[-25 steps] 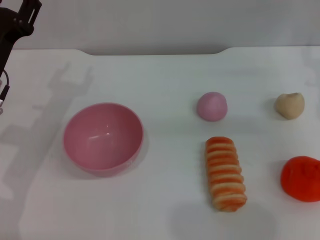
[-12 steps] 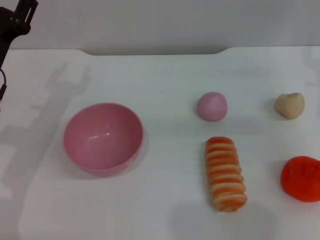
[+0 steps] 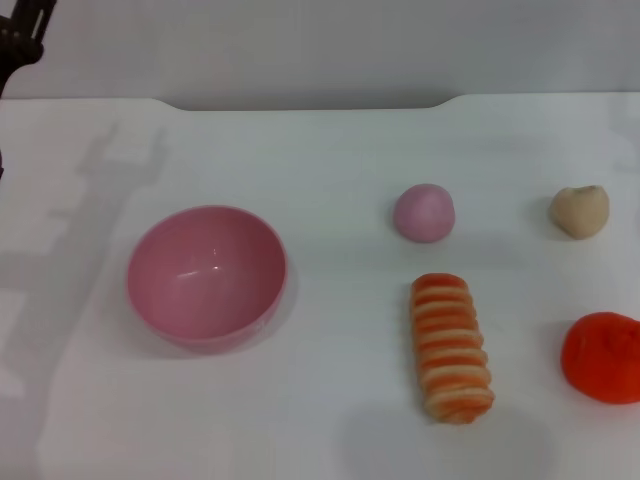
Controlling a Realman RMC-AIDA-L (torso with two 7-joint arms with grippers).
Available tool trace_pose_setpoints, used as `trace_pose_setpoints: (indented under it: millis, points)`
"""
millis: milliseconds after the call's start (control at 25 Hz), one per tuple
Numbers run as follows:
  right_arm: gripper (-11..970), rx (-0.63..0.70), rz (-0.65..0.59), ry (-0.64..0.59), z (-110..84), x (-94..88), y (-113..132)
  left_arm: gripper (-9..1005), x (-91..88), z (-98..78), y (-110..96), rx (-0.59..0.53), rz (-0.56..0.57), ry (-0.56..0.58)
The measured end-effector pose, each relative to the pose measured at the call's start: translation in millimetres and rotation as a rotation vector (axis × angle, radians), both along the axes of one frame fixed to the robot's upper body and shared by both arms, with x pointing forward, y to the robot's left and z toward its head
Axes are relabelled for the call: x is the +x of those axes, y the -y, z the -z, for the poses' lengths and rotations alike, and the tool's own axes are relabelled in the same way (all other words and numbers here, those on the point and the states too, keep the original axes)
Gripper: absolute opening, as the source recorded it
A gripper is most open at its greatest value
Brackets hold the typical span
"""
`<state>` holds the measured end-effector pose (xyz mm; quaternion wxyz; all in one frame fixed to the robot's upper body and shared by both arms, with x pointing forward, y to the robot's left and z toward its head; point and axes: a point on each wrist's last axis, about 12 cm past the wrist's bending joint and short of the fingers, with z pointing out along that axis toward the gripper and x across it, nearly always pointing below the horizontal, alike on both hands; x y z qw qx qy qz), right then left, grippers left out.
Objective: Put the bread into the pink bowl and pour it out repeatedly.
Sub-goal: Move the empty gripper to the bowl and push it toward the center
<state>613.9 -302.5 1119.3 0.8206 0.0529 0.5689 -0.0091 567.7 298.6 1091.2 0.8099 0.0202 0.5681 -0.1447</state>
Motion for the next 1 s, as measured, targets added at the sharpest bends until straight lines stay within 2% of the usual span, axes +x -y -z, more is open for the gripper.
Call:
trace_pose_setpoints:
  millis: [1000]
  points:
    - [635, 0.021, 0.02, 0.002, 0.1, 0.3, 5.1, 642, 5.2, 0.8, 5.3, -0.012, 0.025, -0.032]
